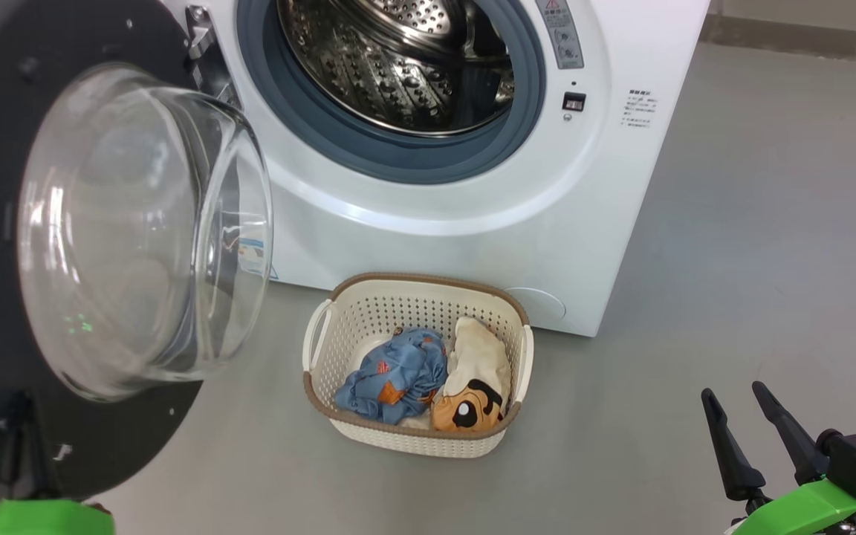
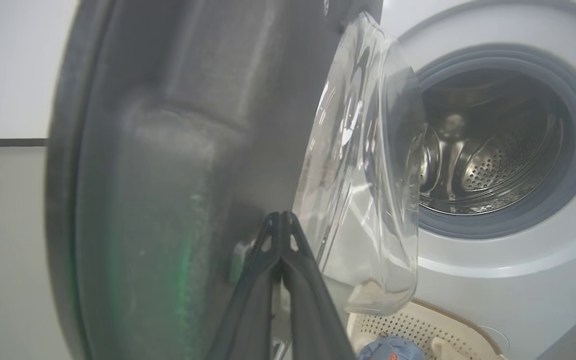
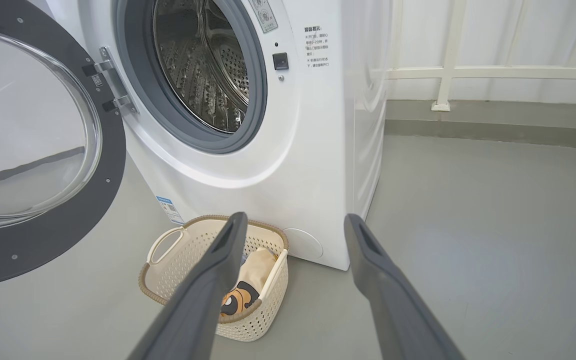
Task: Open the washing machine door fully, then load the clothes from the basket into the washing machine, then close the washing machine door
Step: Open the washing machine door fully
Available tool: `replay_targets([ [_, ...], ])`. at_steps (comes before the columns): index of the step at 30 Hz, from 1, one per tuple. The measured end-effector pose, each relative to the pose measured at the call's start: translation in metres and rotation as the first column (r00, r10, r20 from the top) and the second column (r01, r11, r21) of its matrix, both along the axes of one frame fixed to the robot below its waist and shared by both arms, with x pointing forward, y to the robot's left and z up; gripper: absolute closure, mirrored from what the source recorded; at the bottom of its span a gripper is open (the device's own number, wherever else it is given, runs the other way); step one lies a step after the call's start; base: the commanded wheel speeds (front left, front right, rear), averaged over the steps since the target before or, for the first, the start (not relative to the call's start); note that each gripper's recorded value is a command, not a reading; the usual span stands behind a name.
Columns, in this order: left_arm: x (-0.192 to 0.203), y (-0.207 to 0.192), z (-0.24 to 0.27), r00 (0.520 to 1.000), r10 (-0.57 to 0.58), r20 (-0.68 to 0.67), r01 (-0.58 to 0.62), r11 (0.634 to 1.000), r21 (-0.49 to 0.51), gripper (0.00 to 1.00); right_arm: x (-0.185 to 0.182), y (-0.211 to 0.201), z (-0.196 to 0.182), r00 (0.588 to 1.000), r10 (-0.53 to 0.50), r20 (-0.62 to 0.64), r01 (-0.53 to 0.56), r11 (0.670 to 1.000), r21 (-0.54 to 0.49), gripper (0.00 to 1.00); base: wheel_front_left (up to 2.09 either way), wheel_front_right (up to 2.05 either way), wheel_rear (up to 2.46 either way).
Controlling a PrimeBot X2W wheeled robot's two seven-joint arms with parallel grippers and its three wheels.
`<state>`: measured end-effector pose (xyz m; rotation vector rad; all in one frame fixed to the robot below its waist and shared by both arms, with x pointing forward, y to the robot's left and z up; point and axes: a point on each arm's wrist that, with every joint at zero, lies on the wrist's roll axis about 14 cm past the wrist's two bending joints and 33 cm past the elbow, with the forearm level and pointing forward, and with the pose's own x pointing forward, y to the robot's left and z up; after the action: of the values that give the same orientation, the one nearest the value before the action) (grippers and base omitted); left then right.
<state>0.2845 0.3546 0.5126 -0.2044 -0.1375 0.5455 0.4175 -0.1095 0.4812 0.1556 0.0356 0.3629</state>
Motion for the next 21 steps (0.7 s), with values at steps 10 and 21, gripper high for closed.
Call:
replay_targets([
  [10, 0.010, 0.038, 0.007, 0.996, 0.082, -0.034, -0.079, 0.995, 0.068, 1.00, 0.006, 0.001, -0.013, 1.000, 0.006, -0.031, -0.006, 1.000, -0.004, 0.00, 0.00, 0.00, 0.00],
  [21, 0.021, 0.083, 0.006, 0.979, 0.189, -0.079, -0.181, 0.979, 0.095, 1.00, 0.029, 0.006, -0.021, 0.999, 0.021, -0.032, -0.022, 1.000, -0.008, 0.00, 0.00, 0.00, 0.00],
])
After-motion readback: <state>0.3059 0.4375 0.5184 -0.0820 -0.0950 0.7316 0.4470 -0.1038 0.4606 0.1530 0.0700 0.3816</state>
